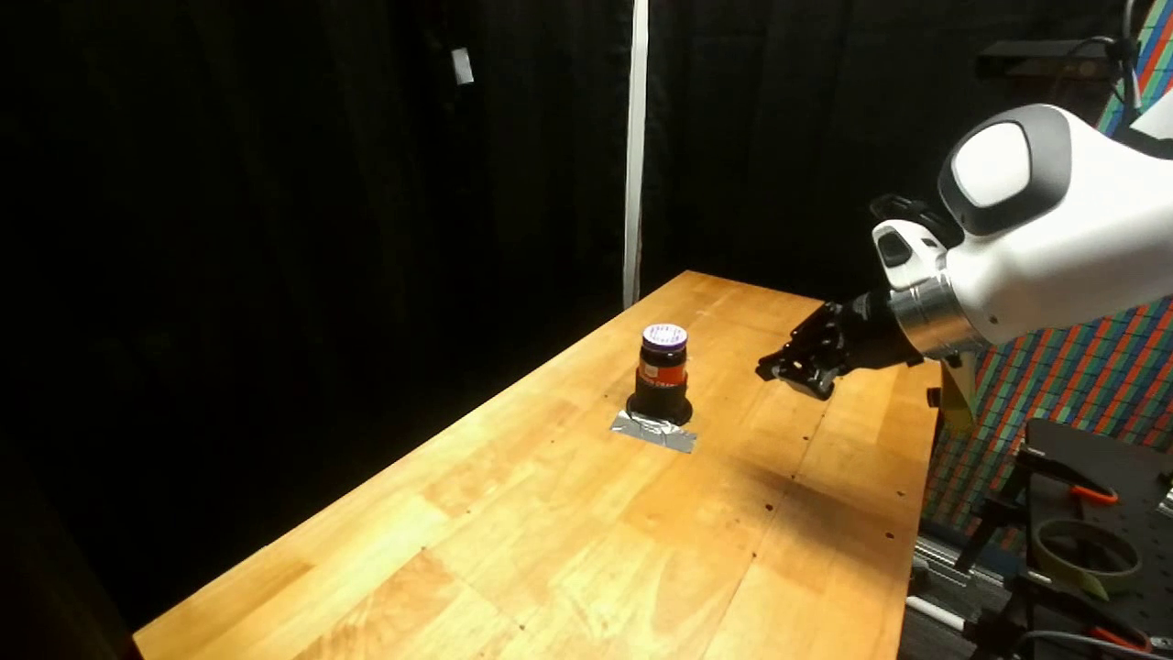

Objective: Put the rubber band on the cup

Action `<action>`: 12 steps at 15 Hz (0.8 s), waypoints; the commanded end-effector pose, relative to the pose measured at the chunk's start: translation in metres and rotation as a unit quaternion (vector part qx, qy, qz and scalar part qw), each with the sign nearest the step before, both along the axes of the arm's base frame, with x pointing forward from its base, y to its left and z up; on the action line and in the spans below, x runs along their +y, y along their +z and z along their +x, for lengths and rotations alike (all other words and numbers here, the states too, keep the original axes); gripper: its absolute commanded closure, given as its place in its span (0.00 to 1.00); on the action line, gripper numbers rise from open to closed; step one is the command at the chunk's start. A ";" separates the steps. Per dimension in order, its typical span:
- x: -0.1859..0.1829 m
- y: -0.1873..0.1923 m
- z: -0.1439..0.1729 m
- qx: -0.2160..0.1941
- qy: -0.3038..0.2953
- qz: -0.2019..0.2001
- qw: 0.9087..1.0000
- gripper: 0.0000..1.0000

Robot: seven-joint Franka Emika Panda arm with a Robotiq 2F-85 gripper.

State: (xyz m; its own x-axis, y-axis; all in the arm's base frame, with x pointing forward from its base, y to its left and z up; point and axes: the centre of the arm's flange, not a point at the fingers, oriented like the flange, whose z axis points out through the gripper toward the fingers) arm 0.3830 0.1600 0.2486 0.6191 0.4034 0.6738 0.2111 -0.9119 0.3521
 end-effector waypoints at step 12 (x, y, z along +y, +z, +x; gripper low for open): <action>0.002 0.071 0.011 0.154 -0.063 -0.043 0.985 0.10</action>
